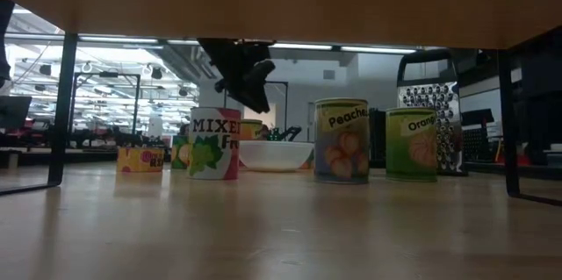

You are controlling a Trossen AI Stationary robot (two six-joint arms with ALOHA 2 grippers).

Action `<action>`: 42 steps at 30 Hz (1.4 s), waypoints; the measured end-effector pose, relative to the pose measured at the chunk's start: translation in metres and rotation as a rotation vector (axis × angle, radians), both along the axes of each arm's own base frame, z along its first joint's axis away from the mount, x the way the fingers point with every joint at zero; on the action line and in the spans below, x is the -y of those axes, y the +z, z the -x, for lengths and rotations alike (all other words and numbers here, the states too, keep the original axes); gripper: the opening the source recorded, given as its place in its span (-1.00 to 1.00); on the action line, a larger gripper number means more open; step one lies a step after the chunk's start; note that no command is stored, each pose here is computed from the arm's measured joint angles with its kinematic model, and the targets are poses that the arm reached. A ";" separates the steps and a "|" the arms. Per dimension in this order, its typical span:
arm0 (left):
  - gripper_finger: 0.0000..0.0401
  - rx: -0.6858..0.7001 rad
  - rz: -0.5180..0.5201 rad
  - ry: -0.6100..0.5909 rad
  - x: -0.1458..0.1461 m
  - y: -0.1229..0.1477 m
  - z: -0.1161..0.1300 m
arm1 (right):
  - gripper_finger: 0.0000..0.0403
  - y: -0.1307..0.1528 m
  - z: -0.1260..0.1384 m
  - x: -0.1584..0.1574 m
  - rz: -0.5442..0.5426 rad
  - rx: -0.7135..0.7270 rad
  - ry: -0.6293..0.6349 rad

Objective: Pick and place cans onto a shelf
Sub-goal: Put the canned pineapple on the shelf

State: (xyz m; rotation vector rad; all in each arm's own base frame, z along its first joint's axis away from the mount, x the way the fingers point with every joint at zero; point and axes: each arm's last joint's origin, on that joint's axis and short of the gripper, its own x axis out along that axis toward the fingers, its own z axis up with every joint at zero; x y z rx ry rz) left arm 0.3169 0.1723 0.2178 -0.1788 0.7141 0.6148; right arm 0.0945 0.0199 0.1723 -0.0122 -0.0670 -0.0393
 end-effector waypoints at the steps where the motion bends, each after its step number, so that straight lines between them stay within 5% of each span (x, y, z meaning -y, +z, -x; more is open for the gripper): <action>1: -0.36 -0.003 0.002 0.000 0.000 -0.001 0.000 | -0.65 0.000 0.000 0.000 0.000 0.000 0.000; 30: -0.36 -0.155 0.061 0.039 0.004 -0.011 0.011 | -0.65 0.000 0.000 0.000 0.000 0.000 0.000; 42: -0.59 -0.159 0.063 0.036 0.005 -0.012 0.011 | -0.65 0.000 0.000 0.000 0.000 0.000 0.000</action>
